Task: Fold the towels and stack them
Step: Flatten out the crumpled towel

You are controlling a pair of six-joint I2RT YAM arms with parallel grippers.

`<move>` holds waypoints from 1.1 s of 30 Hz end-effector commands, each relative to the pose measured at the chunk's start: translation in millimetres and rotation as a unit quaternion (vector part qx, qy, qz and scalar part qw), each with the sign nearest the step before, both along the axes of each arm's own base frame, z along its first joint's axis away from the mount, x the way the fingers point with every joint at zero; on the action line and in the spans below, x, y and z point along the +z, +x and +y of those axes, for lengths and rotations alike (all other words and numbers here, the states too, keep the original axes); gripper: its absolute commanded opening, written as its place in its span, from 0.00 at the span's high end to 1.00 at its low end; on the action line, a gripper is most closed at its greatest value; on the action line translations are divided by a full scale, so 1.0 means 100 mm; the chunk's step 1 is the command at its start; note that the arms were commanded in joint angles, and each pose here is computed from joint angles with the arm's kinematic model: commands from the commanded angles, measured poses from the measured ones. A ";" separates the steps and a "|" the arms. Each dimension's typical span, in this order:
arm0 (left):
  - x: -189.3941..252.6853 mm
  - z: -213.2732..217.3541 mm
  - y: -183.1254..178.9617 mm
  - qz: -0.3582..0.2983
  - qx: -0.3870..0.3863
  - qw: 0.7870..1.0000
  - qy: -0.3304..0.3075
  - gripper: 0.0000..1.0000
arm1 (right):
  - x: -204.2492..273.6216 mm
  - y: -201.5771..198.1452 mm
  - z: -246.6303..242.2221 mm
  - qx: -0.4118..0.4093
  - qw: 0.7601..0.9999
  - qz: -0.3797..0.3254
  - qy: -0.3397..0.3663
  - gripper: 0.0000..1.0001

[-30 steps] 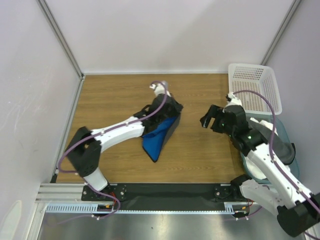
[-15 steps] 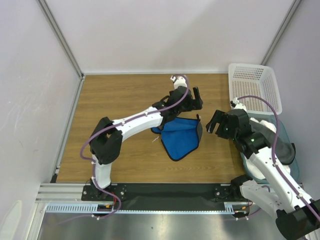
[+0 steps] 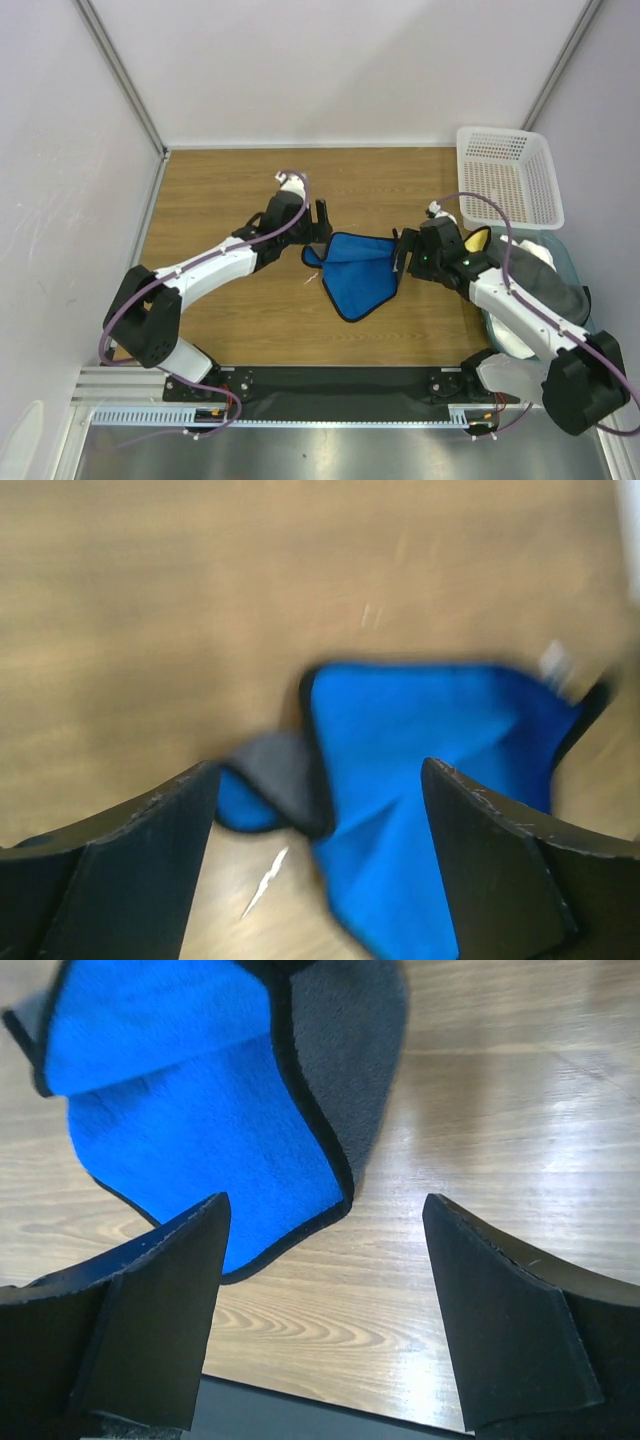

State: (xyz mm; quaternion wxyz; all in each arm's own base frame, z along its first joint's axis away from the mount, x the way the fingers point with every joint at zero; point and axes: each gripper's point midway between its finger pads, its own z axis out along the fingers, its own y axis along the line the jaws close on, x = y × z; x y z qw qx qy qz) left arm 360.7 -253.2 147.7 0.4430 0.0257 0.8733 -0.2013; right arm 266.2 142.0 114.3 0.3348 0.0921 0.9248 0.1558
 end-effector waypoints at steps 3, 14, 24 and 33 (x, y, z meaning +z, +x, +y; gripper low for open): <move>-0.29 -0.02 -0.22 0.007 -0.074 0.996 0.039 0.16 | 0.11 0.26 0.11 -0.008 0.999 -0.039 -0.008 0.18; -0.62 0.08 -0.36 0.053 -0.007 0.998 -0.013 0.26 | 0.02 0.62 0.08 -0.034 0.996 -0.051 -0.063 0.26; -0.83 0.24 -0.34 0.088 0.039 0.994 -0.049 0.42 | -0.10 0.72 0.06 -0.036 0.997 -0.040 -0.062 0.36; -1.01 0.37 -0.30 0.105 0.058 0.992 -0.049 0.48 | -0.05 0.82 0.10 -0.028 0.997 -0.046 -0.054 0.37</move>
